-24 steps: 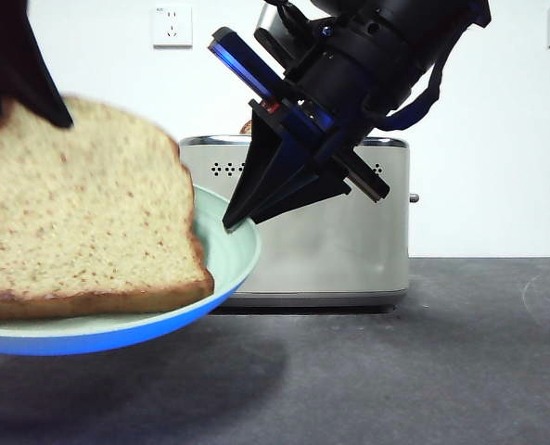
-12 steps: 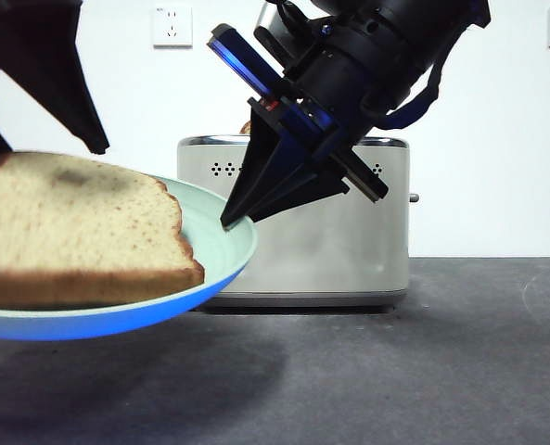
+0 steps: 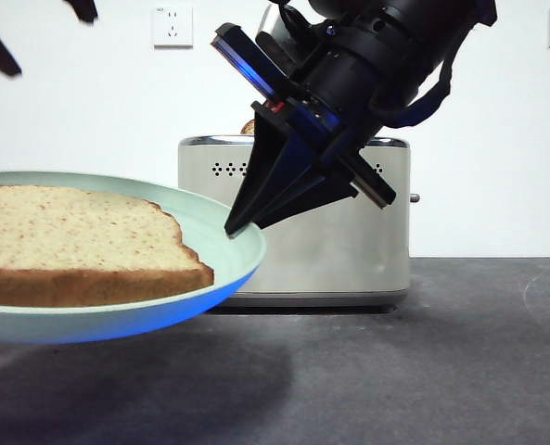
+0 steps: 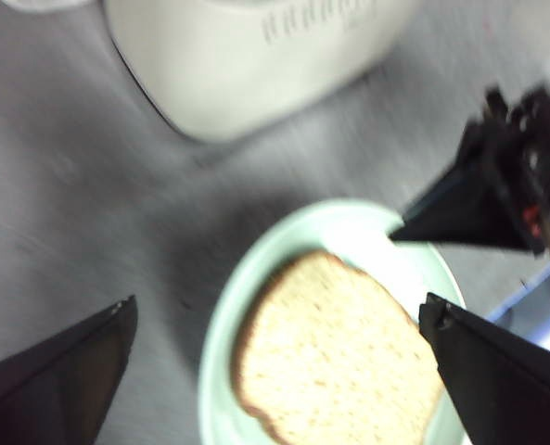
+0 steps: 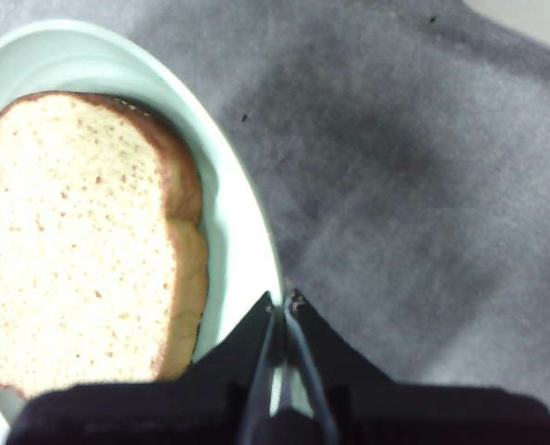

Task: Take the bread from the toaster,put the bread on the plate,put the plate on the table

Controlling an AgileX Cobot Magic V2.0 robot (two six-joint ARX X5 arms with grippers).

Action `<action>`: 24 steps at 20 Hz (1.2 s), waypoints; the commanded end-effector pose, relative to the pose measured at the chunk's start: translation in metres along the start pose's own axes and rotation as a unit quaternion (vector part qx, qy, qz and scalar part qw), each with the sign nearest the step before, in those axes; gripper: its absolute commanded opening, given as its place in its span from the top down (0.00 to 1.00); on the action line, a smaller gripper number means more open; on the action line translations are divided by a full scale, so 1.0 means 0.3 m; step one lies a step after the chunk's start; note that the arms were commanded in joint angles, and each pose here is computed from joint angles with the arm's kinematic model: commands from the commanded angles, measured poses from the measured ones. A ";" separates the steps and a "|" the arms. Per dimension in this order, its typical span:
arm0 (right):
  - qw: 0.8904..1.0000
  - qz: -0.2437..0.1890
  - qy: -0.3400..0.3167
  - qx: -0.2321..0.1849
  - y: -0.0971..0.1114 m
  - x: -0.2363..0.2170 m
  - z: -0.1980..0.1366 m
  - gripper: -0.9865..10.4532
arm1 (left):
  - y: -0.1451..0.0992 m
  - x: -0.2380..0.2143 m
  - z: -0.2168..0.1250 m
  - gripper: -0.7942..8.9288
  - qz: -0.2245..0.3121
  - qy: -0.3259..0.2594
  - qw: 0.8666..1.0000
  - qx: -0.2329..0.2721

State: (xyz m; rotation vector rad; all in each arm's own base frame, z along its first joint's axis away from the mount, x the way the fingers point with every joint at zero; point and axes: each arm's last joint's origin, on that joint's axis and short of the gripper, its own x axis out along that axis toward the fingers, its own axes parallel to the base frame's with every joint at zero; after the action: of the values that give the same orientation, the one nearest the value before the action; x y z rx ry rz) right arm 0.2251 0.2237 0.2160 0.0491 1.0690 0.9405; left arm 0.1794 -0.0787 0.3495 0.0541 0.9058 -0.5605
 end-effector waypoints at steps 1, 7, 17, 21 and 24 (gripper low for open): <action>1.000 0.004 -0.016 0.004 0.013 -0.045 0.009 0.93 | -0.008 -0.054 0.012 0.37 0.023 -0.023 0.999 0.014; 0.994 -0.082 -0.062 0.022 0.006 -0.233 -0.004 0.93 | -0.025 -0.164 -0.014 0.93 0.067 -0.082 0.994 0.023; 0.975 -0.177 -0.018 0.132 -0.226 -0.362 -0.055 0.93 | -0.039 -0.268 -0.068 0.93 0.112 -0.140 0.983 0.026; 0.972 -0.182 0.021 0.150 -0.276 -0.338 -0.071 0.93 | -0.040 -0.268 -0.069 0.93 0.109 -0.140 0.984 0.026; 0.970 -0.179 0.048 0.157 -0.307 -0.290 -0.073 0.93 | -0.040 -0.268 -0.069 0.93 0.108 -0.141 0.984 0.026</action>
State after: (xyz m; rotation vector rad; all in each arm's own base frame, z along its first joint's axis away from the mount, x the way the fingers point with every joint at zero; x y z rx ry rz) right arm 0.2527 0.0974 0.2258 0.0729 1.2663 0.4334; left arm 0.1201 -0.0481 0.3988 0.1084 0.6109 -0.3715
